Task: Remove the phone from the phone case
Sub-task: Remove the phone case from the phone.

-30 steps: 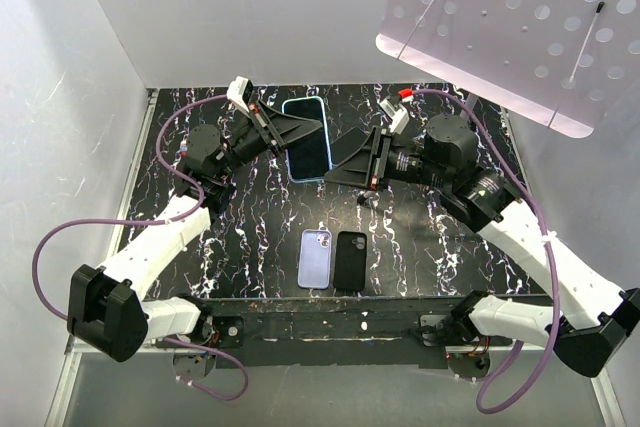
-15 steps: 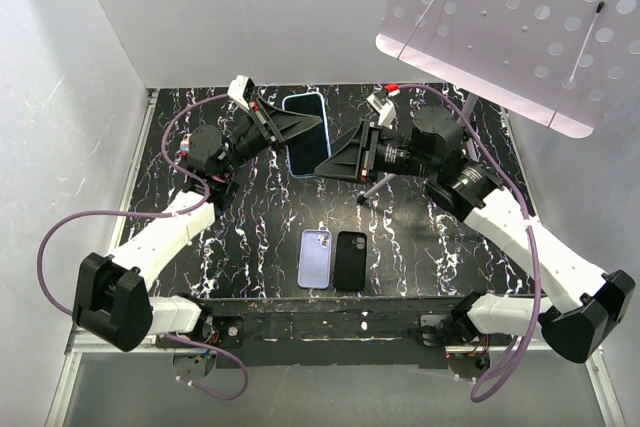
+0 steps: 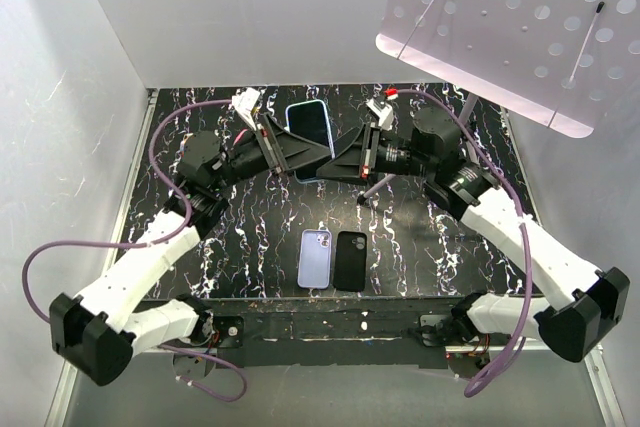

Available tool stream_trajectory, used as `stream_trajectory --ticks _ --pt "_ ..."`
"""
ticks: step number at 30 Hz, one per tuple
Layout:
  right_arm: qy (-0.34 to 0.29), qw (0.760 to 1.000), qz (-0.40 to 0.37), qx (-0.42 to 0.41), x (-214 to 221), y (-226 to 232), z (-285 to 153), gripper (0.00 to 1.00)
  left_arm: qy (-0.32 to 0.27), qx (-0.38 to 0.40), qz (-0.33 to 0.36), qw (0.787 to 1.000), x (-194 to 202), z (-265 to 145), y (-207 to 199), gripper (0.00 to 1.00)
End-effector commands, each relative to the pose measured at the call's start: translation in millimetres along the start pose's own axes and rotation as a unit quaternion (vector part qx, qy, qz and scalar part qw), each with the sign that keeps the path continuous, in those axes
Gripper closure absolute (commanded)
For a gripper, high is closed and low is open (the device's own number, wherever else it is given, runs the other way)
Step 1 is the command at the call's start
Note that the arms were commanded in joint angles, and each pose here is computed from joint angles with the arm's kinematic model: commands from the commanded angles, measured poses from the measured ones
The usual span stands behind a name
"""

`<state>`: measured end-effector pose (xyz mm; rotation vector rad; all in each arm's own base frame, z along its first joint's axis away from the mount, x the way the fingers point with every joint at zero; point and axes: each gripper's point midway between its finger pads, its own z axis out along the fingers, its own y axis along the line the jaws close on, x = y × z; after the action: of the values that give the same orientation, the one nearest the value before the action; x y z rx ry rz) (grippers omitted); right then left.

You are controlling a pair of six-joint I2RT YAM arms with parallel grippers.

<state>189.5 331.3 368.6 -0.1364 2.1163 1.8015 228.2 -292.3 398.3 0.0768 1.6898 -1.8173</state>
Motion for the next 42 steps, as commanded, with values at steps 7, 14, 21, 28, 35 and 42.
stream_trajectory --ticks 7,14,21,28,35,42 --pt "-0.069 0.990 0.024 -0.117 -19.6 57.9 -38.7 0.99 -0.010 0.002 0.069 0.998 14.5 -28.4 -7.6 0.18" --pt "-0.081 0.988 0.036 -0.127 -24.0 59.5 -39.3 0.99 0.001 0.006 0.077 0.997 19.3 -29.7 -10.3 0.45" --pt "-0.078 0.987 0.048 -0.134 -23.1 60.1 -40.8 0.99 0.003 -0.010 0.081 0.997 19.8 -28.9 -2.8 0.60" --pt "-0.079 0.985 0.052 -0.146 -23.0 64.4 -43.6 0.99 -0.001 -0.018 0.078 0.997 15.2 -25.4 -1.5 0.69" --pt "-0.075 0.984 0.054 -0.150 -19.9 66.0 -46.1 0.99 -0.009 -0.047 0.047 0.998 7.7 -15.8 14.1 0.86" --pt "-0.070 0.985 0.053 -0.151 -18.6 66.8 -46.0 0.99 -0.036 -0.059 0.035 0.997 -5.8 -9.9 16.4 0.71"
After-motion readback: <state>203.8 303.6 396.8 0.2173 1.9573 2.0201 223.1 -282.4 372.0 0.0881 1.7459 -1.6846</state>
